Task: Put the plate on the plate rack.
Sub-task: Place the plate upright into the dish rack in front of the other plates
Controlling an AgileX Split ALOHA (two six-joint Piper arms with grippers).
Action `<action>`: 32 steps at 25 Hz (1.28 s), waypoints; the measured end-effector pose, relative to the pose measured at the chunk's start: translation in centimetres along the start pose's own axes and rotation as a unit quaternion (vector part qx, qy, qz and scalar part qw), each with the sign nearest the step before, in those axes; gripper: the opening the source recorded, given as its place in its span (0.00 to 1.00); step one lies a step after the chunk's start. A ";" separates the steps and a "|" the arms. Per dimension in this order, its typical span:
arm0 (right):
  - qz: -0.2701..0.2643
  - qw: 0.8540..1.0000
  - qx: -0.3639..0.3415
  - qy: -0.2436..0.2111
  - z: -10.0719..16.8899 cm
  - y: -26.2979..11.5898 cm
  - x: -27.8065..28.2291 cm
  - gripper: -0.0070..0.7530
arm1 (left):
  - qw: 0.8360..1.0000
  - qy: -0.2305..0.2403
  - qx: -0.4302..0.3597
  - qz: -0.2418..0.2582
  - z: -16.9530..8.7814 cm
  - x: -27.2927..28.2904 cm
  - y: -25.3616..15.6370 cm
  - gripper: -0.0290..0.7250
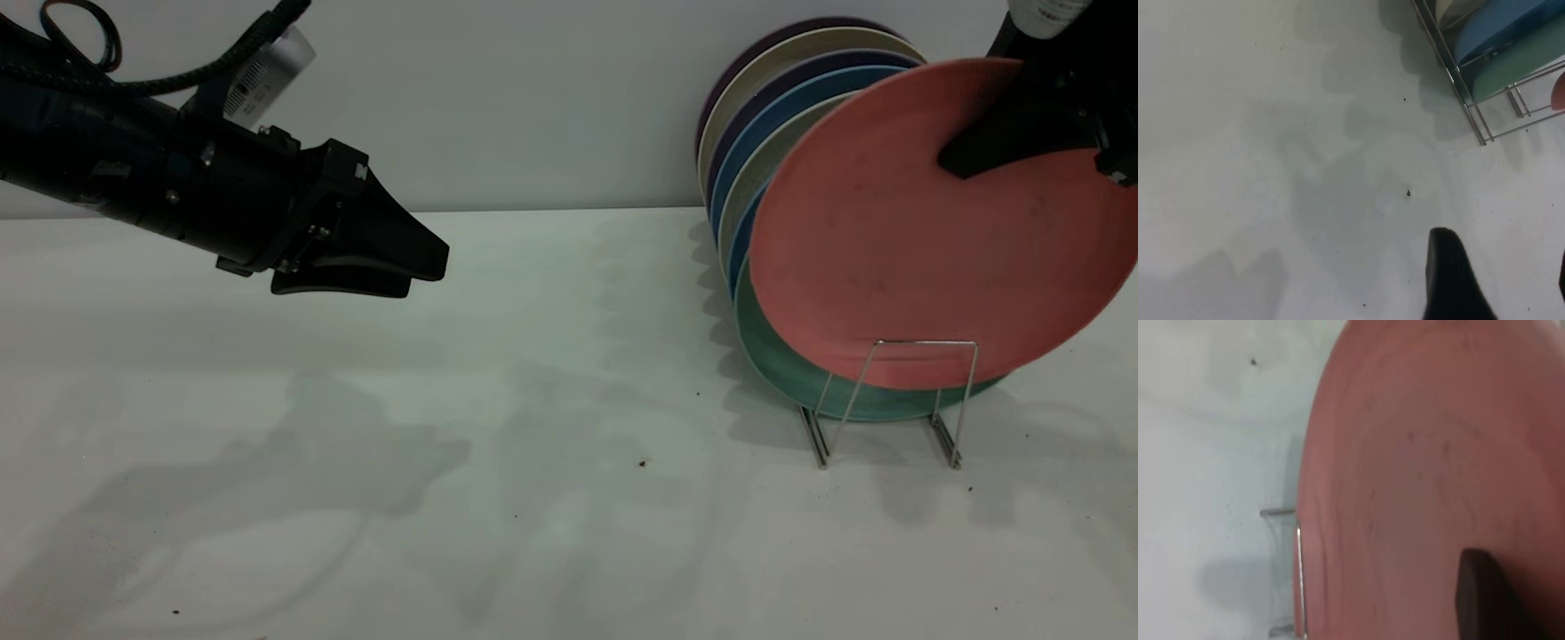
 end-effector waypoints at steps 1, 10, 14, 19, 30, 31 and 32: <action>-0.001 1.000 -0.002 0.000 0.0 0.0 0.0 0.26 | 1.000 0.000 0.000 0.000 0.0 0.0 0.0 0.60; -0.021 0.997 -0.069 0.026 0.7 0.6 0.0 0.60 | 1.000 0.008 0.011 -0.004 0.3 0.1 0.1 0.60; -0.050 0.989 -0.128 0.048 1.1 1.6 0.3 0.62 | 0.999 0.017 0.028 -0.016 1.3 0.8 0.6 0.60; -0.098 0.956 -0.273 0.051 0.5 3.8 1.9 0.62 | 0.998 0.024 0.054 -0.027 2.6 1.9 1.0 0.60; 0.000 0.791 -0.607 0.078 1.6 2.1 4.3 0.62 | 0.978 0.195 0.069 0.020 4.9 10.5 0.4 0.60; 0.025 0.789 -0.609 0.080 2.1 1.6 4.3 0.62 | 0.973 0.215 0.074 0.031 4.9 11.3 0.0 0.60; 0.050 0.789 -0.607 0.082 2.5 1.1 4.3 0.62 | 0.966 0.242 0.085 0.044 5.0 12.1 -0.4 0.60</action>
Point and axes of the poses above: a point on each arm's last joint axis where the gripper is mounted, x pointing back along that axis away from the gripper, z along the wrist's bending axis when the last joint is at zero, y = z × x, the point moved 5 cm from there along -x, pointing out along that axis toward the gripper, and after that the axes turned 10 degrees about x, right-handed, at the moved point
